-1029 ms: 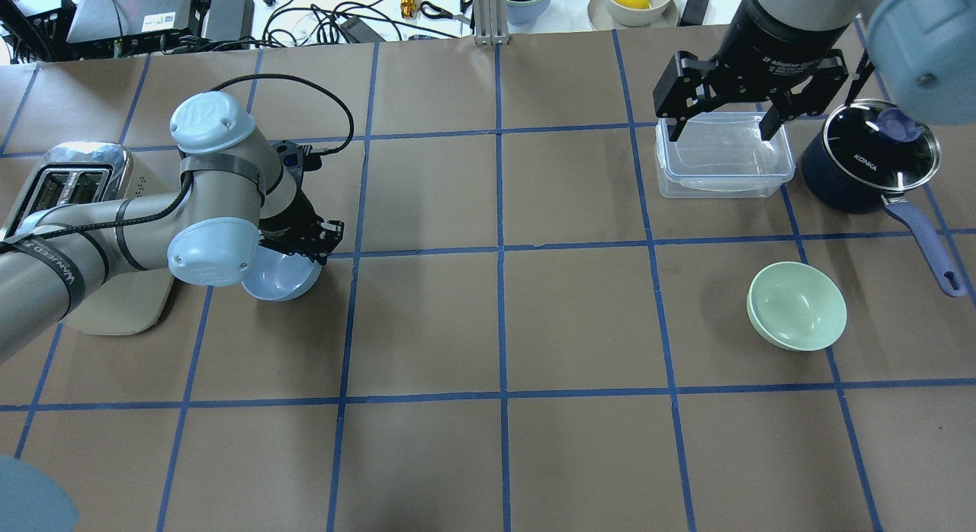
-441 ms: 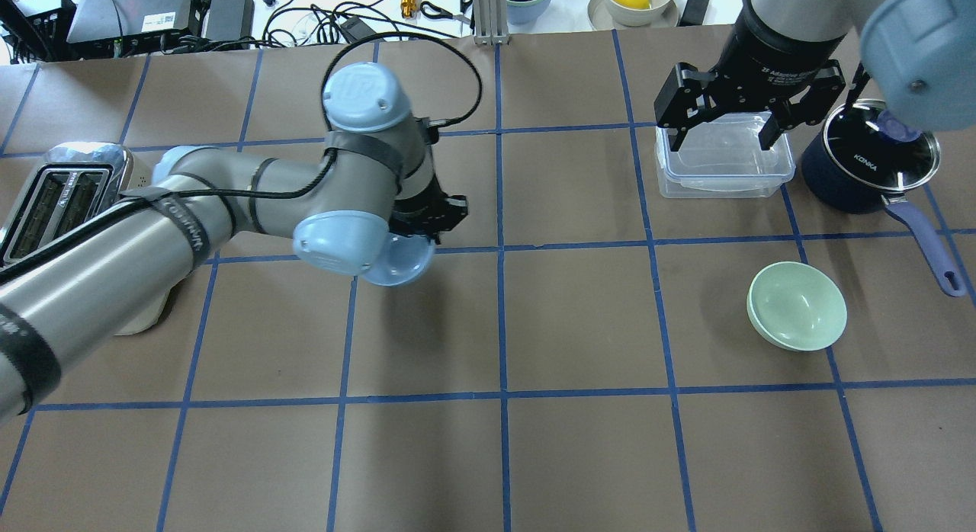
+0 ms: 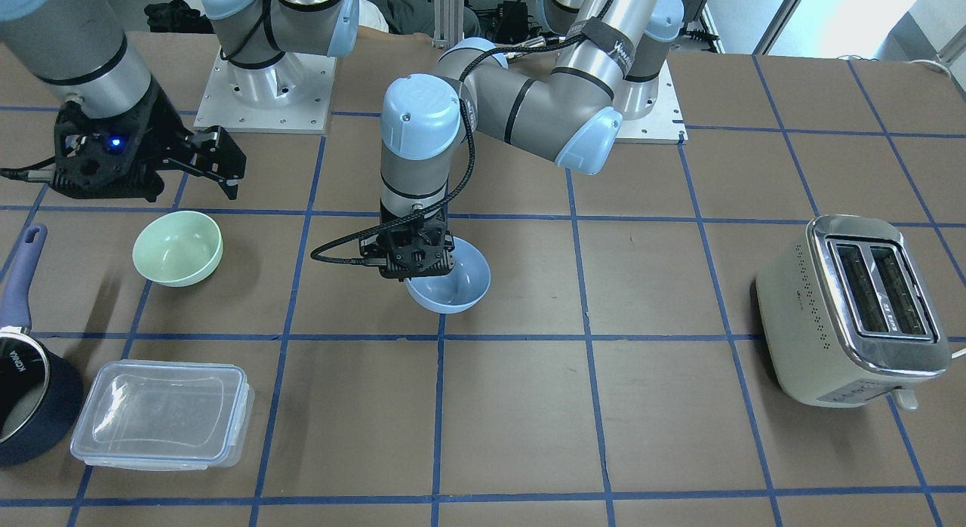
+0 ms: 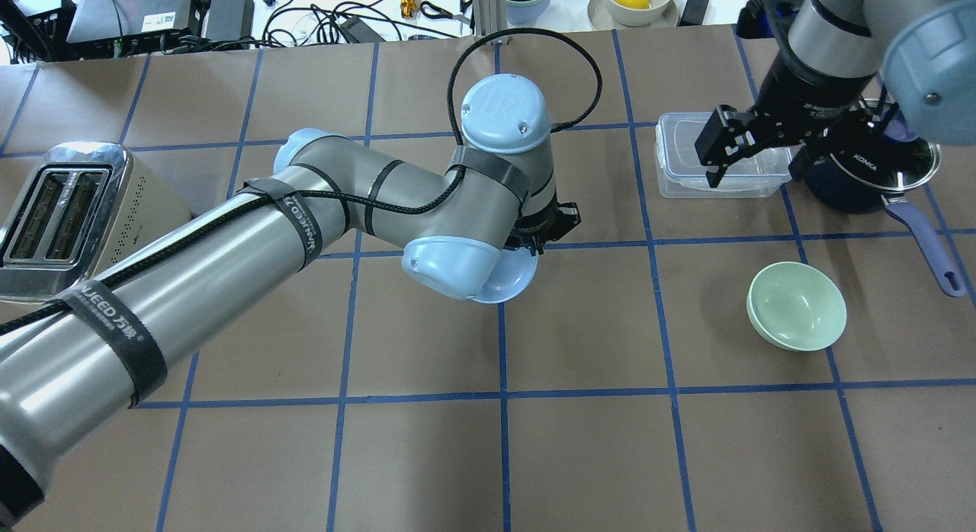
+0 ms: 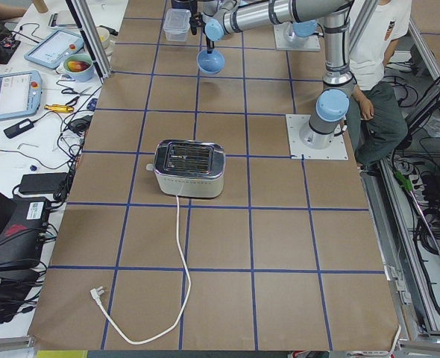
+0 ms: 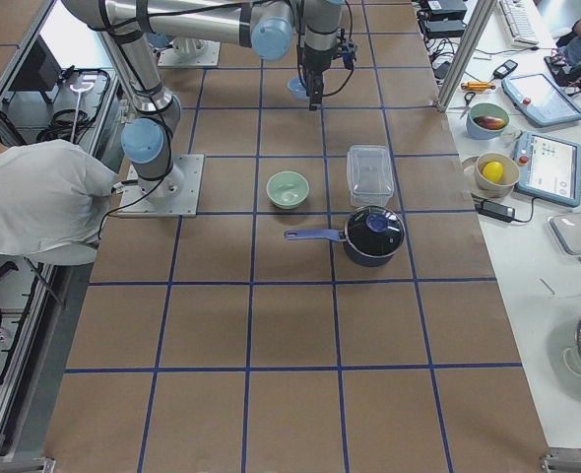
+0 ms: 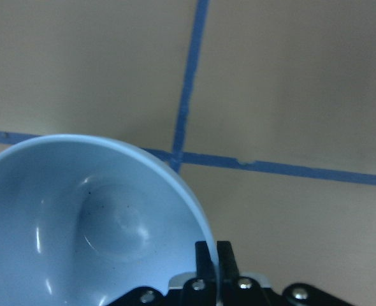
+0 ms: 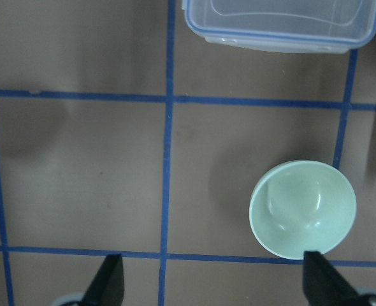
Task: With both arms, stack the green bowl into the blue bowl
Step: 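Slide the blue bowl to center with left gripper while right reaches green bowl, then release blue bowl, raise left gripper while right gripper grasps green bowl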
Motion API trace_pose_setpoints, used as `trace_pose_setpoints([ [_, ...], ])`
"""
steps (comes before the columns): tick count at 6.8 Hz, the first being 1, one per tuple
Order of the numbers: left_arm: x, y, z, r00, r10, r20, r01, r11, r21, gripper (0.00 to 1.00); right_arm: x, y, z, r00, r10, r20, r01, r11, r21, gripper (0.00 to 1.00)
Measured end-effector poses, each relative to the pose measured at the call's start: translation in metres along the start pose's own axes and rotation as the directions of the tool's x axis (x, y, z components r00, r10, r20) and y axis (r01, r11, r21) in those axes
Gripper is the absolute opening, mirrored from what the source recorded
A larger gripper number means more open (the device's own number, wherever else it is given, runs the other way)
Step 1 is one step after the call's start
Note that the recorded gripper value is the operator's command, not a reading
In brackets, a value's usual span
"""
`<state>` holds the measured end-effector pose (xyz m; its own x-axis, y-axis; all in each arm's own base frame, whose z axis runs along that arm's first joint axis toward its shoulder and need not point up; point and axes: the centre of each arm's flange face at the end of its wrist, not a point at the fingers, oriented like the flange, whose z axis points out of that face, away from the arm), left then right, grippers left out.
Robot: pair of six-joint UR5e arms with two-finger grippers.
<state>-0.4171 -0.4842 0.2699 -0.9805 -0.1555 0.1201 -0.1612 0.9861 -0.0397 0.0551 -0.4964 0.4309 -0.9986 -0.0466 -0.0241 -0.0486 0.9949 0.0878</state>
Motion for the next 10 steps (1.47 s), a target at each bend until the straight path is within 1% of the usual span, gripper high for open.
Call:
trace_pose_setpoints([
  [1, 0.002, 0.001, 0.009, 1.0, 0.001, 0.02, -0.001, 1.0, -0.002, 0.0, 0.044, 0.005, 0.029, 1.0, -0.004, 0.02, 0.005, 0.999, -0.036, 1.0],
  [2, 0.002, -0.001, 0.021, 0.999, 0.007, 0.049, -0.007, 1.0, -0.002, 0.0, 0.079, 0.013, 0.058, 0.999, -0.024, 0.035, 0.025, 0.999, -0.045, 1.0],
  [3, 0.001, -0.003, 0.033, 0.997, 0.016, 0.077, -0.016, 1.0, -0.003, 0.11, 0.11, 0.022, 0.088, 0.999, -0.025, 0.036, 0.026, 0.999, -0.028, 1.0],
  [4, 0.001, -0.004, 0.044, 0.995, 0.021, 0.099, -0.021, 1.0, -0.004, 0.82, 0.144, 0.035, 0.12, 0.999, 0.009, 0.037, -0.008, 1.0, -0.003, 1.0],
  [5, 0.002, -0.006, 0.047, 0.995, 0.033, 0.093, -0.034, 0.999, 0.01, 1.0, 0.17, 0.05, 0.15, 0.999, 0.036, 0.038, -0.037, 0.999, 0.023, 0.96],
  [6, 0.005, -0.012, 0.037, 0.993, 0.105, 0.06, -0.108, 0.993, 0.047, 1.0, 0.183, 0.058, 0.175, 0.998, 0.053, 0.037, -0.055, 0.998, 0.038, 0.88],
  [7, 0.003, -0.023, 0.018, 0.98, 0.195, 0.035, -0.197, 0.977, 0.083, 1.0, 0.19, 0.059, 0.194, 0.997, 0.065, 0.045, -0.067, 0.997, 0.033, 0.56],
  [8, -0.009, -0.037, -0.009, 0.978, 0.209, 0.022, -0.211, 0.972, 0.103, 1.0, 0.193, 0.058, 0.208, 0.996, 0.072, 0.052, -0.073, 0.997, 0.023, 0.06],
  [9, -0.033, -0.056, -0.045, 0.984, 0.177, 0.003, -0.177, 0.979, 0.104, 1.0, 0.194, 0.057, 0.217, 0.996, 0.075, 0.056, -0.076, 0.997, 0.013, 0.0],
  [10, -0.069, -0.078, -0.089, 0.991, 0.131, -0.017, -0.129, 0.988, 0.09, 1.0, 0.195, 0.057, 0.222, 0.995, 0.076, 0.057, -0.077, 0.997, 0.006, 0.0],
])
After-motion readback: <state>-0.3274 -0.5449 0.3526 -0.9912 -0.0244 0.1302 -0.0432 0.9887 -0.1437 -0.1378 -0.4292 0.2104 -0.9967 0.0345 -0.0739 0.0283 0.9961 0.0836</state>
